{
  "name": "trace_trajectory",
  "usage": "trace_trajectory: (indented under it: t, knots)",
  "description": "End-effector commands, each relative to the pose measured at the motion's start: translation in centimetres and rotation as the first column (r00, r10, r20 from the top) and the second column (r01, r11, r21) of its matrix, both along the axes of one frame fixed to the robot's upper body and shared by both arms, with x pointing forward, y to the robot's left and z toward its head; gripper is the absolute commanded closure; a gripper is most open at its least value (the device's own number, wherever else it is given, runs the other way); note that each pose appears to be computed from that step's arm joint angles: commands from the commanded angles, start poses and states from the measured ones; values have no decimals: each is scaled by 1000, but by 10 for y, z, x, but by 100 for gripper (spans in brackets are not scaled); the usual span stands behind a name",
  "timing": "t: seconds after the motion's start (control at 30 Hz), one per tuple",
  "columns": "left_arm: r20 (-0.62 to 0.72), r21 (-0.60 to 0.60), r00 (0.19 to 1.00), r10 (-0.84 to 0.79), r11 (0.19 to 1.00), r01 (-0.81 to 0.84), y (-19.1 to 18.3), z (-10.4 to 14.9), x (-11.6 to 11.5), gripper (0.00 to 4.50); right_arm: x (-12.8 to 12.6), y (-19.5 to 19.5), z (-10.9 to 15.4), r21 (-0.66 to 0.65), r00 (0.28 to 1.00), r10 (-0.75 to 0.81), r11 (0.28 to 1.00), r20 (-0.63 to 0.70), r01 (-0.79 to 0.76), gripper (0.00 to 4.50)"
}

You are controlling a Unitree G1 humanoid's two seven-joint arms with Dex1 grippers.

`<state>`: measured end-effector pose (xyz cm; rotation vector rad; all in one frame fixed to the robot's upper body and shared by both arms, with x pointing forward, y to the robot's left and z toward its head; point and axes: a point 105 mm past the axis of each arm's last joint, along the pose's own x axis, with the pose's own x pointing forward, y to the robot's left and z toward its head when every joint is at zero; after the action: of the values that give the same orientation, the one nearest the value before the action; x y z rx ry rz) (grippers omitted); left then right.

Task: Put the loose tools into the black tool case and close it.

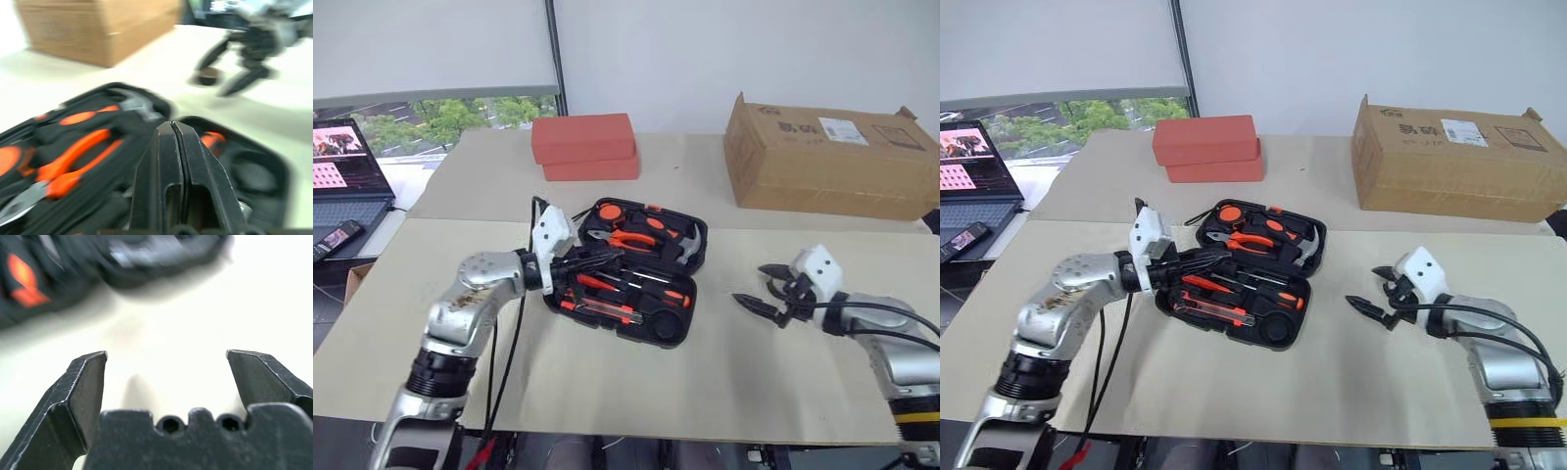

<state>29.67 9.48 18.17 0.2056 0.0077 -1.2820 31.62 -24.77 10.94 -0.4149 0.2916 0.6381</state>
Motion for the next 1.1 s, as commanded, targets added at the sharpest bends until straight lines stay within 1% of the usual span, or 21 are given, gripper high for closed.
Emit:
trace_trajectory:
  t: [0.03, 0.1, 0.13, 0.23, 0.27, 0.3, 0.33, 0.37, 0.4, 0.47, 0.5, 0.6, 0.73, 0.77, 0.9, 1.0, 1.07, 1.1]
  knots:
    - [31, 43, 994, -104, 994, 102, -1, 20, -16, 318, 4, -20, 14, -22, 997, -72, 997, 26, 73, 0]
    - [28, 55, 992, -127, 991, 125, 2, 26, -19, 230, 5, -27, 13, -38, 995, -96, 995, 18, 96, 0]
    - [32, 77, 990, -136, 988, 133, 4, 28, -21, 208, 4, -27, 11, -36, 996, -92, 995, 1, 92, 0]
    - [44, 119, 988, -149, 983, 143, 7, 31, -23, 97, 4, -29, 8, -40, 994, -102, 994, -28, 101, 0]
    - [44, 123, 987, -152, 982, 146, 7, 32, -23, 46, 5, -31, 8, -46, 994, -108, 993, -30, 107, 0]
    - [48, 132, 987, -154, 980, 147, 8, 33, -24, 26, 5, -32, 7, -51, 992, -118, 992, -38, 116, 0]
    - [54, 138, 986, -155, 979, 147, 8, 35, -24, 0, 7, -34, 6, -57, 990, -131, 990, -43, 129, 25]
    - [61, 141, 986, -155, 979, 146, 8, 37, -24, 0, 8, -36, 5, -61, 989, -143, 988, -46, 140, 54]
    - [66, 144, 986, -156, 979, 145, 8, 38, -24, 0, 10, -37, 5, -62, 988, -150, 987, -46, 147, 72]
    - [67, 146, 985, -159, 978, 148, 8, 39, -25, 0, 12, -37, 5, -63, 988, -151, 987, -44, 148, 152]
    - [66, 146, 985, -160, 978, 149, 8, 39, -25, 0, 13, -36, 5, -63, 988, -150, 987, -43, 147, 175]
    - [55, 147, 983, -177, 975, 167, 7, 39, -29, 0, 15, -35, 4, -62, 987, -151, 987, -51, 147, 275]
    - [47, 148, 981, -190, 972, 182, 7, 39, -33, 0, 15, -35, 0, -67, 985, -157, 986, -72, 152, 420]
    - [48, 149, 981, -189, 972, 180, 8, 39, -33, 0, 15, -36, -1, -69, 984, -163, 985, -78, 157, 447]
    - [49, 154, 981, -187, 972, 178, 8, 38, -33, 0, 16, -36, -1, -70, 983, -165, 985, -76, 160, 447]
    - [49, 156, 982, -184, 972, 174, 9, 37, -33, 0, 19, -31, 8, -42, 987, -156, 987, -48, 154, 447]
    - [52, 159, 982, -179, 973, 169, 9, 37, -32, 0, 20, -30, 13, -53, 988, -149, 988, -26, 148, 447]
    - [53, 160, 983, -175, 973, 164, 11, 38, -32, 0, 19, -23, 21, -48, 994, -105, 993, -9, 105, 447]
